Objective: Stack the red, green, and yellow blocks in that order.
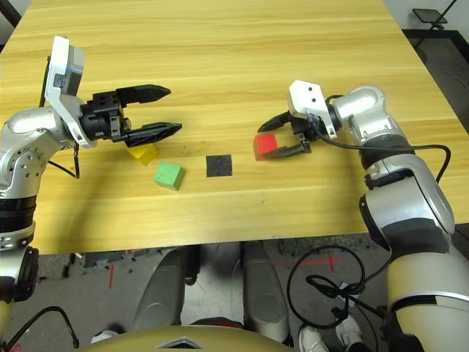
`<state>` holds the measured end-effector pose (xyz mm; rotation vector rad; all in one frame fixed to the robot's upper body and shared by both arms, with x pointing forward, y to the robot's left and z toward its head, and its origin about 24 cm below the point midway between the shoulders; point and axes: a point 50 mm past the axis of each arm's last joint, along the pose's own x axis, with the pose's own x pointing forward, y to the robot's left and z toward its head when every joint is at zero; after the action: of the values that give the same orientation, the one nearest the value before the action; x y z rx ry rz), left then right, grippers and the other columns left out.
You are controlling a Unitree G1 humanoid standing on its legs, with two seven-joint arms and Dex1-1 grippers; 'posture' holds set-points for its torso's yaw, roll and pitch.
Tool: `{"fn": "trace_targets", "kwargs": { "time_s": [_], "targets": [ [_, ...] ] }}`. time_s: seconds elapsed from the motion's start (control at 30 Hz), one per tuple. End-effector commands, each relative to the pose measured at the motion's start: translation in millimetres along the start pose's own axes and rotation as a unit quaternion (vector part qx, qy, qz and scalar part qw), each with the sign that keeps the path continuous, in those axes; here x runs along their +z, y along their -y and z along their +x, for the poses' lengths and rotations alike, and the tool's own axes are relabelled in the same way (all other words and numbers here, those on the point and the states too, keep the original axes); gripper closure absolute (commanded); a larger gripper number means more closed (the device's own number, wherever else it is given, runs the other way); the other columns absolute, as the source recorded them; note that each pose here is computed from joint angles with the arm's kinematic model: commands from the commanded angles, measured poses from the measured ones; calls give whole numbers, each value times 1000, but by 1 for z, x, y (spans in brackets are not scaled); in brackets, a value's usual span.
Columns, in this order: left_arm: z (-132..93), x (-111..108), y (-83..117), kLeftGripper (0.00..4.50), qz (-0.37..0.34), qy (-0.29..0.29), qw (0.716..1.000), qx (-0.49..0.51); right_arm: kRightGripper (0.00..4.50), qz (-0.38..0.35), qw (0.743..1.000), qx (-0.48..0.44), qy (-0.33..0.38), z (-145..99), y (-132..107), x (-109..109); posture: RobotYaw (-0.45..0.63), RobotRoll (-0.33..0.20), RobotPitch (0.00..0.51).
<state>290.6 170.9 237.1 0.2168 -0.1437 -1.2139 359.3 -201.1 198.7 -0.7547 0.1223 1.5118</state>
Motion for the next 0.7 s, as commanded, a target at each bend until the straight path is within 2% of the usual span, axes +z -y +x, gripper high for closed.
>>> {"fn": "trace_targets", "kwargs": {
  "time_s": [0.03,0.17,0.4,0.57,0.7],
  "targets": [
    [2,-1,2,0,1,-11,1000,-2,2504,1,1000,15,-9,1,-2,0,238,-55,252],
    [1,0,1,0,1,-12,1000,0,2504,8,999,32,-14,5,-3,4,239,-58,249],
    [4,5,-2,0,9,-21,1000,-13,2504,15,997,81,13,38,-4,37,249,-60,242],
    [6,9,-4,0,16,-24,999,-14,2504,15,998,59,15,56,-7,47,262,-61,247],
    [5,9,-3,0,17,-25,999,-14,2504,19,999,42,12,62,-6,49,270,-62,249]
  ]
}}
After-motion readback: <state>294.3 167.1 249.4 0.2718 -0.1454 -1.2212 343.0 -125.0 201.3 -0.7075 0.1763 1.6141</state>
